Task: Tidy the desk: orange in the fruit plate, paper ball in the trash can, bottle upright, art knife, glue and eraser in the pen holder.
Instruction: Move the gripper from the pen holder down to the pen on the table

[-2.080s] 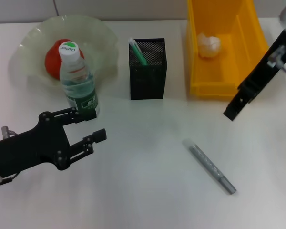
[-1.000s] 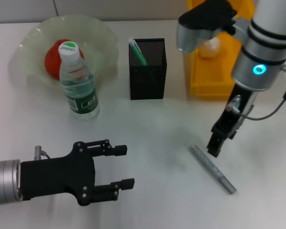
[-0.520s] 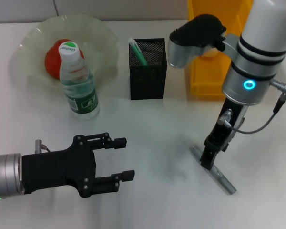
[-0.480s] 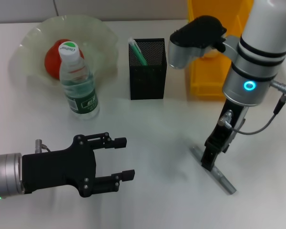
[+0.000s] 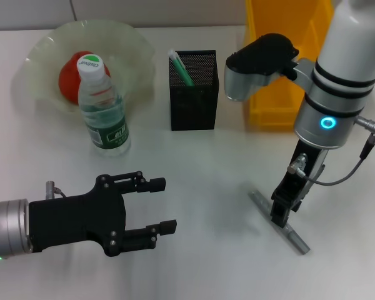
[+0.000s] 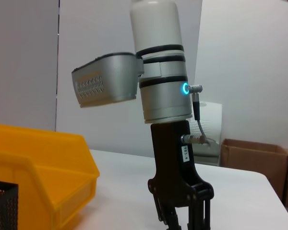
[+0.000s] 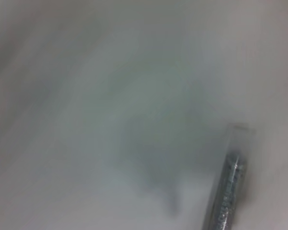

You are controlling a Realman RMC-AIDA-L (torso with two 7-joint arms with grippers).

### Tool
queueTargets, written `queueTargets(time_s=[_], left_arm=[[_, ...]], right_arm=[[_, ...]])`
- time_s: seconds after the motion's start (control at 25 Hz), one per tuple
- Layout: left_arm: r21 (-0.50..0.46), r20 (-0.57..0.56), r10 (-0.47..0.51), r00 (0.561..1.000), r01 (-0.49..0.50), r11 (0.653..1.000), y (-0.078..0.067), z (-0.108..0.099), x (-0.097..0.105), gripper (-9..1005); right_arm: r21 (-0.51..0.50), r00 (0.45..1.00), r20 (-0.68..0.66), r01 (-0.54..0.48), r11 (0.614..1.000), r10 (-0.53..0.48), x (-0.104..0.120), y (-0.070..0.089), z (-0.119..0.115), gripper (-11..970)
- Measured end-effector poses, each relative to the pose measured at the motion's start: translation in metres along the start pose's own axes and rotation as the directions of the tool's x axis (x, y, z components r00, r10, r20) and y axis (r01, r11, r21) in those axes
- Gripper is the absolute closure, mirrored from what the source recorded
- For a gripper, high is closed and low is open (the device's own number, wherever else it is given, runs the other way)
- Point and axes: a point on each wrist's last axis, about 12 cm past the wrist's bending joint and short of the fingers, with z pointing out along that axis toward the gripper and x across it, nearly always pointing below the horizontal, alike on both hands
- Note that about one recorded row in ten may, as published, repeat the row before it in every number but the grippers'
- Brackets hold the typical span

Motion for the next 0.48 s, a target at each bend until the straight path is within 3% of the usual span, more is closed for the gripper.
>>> queueTargets(time_s=[0.16,0.48], left_arm=[[-0.004,-0.001,0.000,1.000,0.000,1.000,0.0002,-0.0003,0.0004,305],[-0.018,0.002,0.000,1.000,0.001,1.000,0.0012,-0.0016,0.0004,305]], right_arm=[[0.029,1.000,0.002,-0.003,1.000,0.003,-0.0010,-0.0001,0.0031,556],[0.024,1.000,0.028,-0.007,1.000,0.006,-0.0033,0.0009,0.0077,552]])
